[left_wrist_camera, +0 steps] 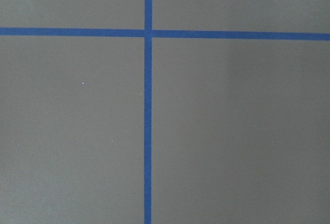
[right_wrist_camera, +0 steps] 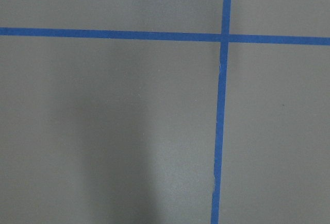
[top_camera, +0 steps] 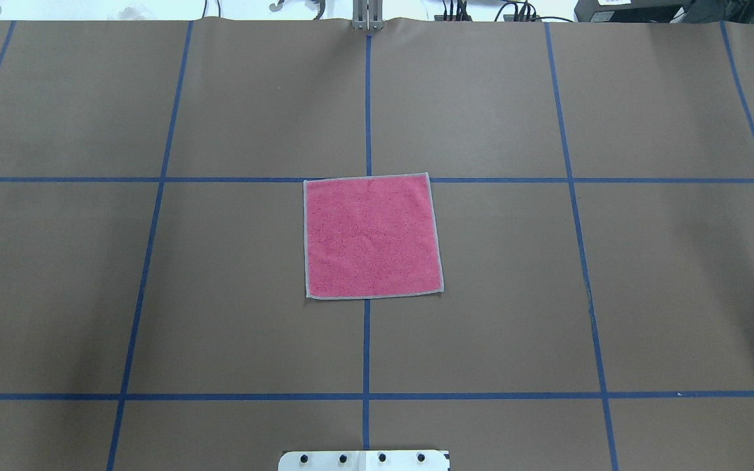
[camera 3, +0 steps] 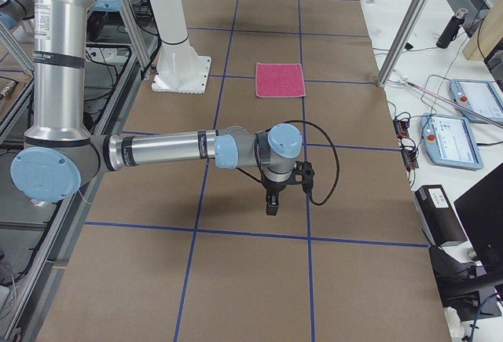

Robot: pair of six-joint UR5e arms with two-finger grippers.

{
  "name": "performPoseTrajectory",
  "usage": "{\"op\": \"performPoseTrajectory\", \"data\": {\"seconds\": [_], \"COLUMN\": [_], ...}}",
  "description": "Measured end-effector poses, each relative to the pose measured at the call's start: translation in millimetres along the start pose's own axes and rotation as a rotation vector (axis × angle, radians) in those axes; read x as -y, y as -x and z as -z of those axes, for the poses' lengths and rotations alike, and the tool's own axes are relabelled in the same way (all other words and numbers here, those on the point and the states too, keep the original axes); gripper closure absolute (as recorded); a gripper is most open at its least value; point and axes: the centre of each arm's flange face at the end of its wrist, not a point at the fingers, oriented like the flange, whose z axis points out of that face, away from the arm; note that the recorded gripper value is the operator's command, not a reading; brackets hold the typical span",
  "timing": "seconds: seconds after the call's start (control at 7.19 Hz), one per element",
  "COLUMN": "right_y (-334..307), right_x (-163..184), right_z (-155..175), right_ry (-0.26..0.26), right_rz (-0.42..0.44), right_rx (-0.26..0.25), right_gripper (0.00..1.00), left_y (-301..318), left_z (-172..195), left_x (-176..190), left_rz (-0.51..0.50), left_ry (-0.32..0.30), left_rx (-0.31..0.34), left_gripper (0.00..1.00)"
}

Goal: Fold towel twice with both arms

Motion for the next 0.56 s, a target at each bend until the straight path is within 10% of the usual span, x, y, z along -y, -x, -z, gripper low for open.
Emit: {"op": "performPoseTrajectory", "data": {"seconds": [0.56], "right_y": [2.3], "right_x": [2.4], "right_z": [1.7], "right_ry": [-0.004], "right_rz": [0.003], "right_rx": [0.003], "right_gripper": [0.0], "left_y": [1.7], "left_z": [-1.3], "left_x": [-2.7], "left_rz": [-0.001], "left_ry": [0.002], "left_rx": [0.0], "left_gripper": [0.0]}}
